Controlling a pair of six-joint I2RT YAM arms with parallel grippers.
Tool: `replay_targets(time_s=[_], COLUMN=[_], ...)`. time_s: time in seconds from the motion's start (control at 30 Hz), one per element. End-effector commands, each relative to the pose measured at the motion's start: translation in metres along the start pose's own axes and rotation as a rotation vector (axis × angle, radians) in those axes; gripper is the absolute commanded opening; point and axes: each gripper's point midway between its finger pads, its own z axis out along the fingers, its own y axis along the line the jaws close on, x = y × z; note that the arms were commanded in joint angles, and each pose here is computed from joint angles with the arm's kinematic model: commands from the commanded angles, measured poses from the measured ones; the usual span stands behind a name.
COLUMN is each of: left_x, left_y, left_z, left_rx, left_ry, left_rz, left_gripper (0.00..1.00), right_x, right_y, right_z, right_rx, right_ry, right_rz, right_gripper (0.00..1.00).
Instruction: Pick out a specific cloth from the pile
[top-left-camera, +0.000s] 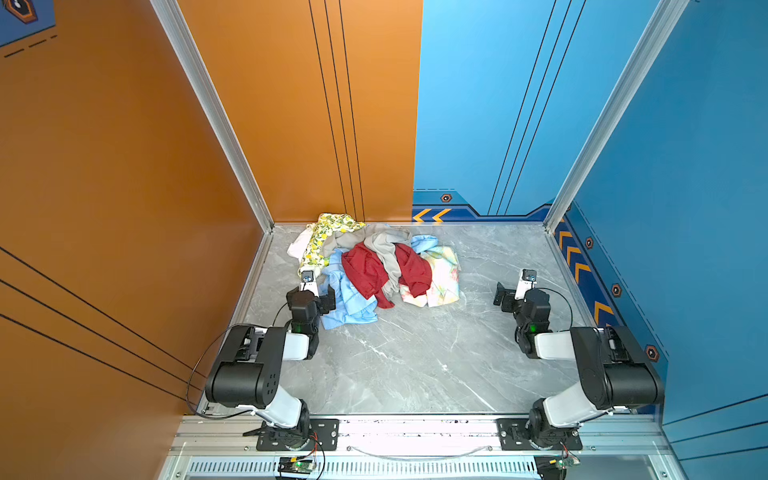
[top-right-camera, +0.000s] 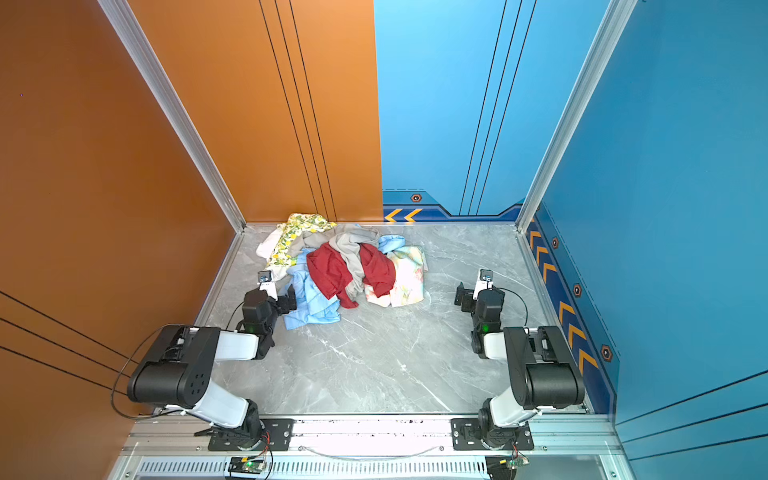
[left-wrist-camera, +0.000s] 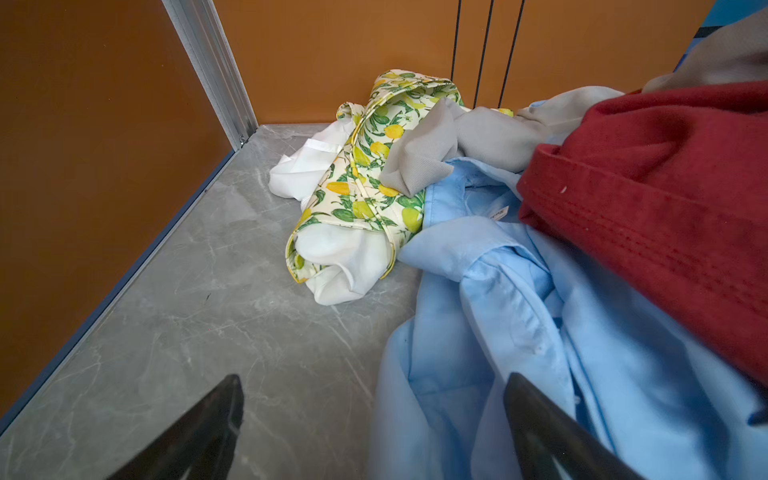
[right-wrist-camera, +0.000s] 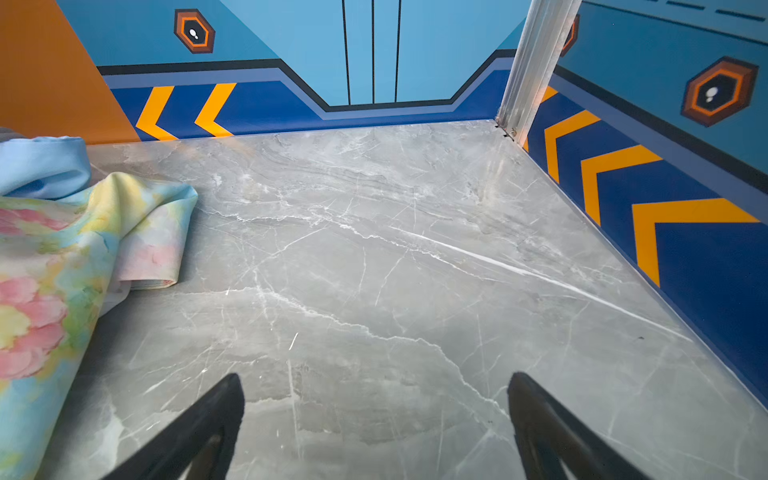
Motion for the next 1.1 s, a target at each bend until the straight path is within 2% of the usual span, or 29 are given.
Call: replay_targets(time_s=[0.0,1.07], left_x=[0.0020,0.0018], left_y=[-0.0025,-0.0002], left_z=[0.0022,0.0026], left_rx=[0.015,0.012], left_ry=[0.014,0.015], left_rz=[0.016,0.000], left_gripper=[0.98,0.98], right_x=[0.0012,0.0018], right_y=[0.0024,0.0024], right_z=[0.0006,0.0010], right_rx=[-0.008,-0.009], right_ry=[0.011,0.015], right_rz=[0.004,0.004], right_gripper=[1.00,1.00])
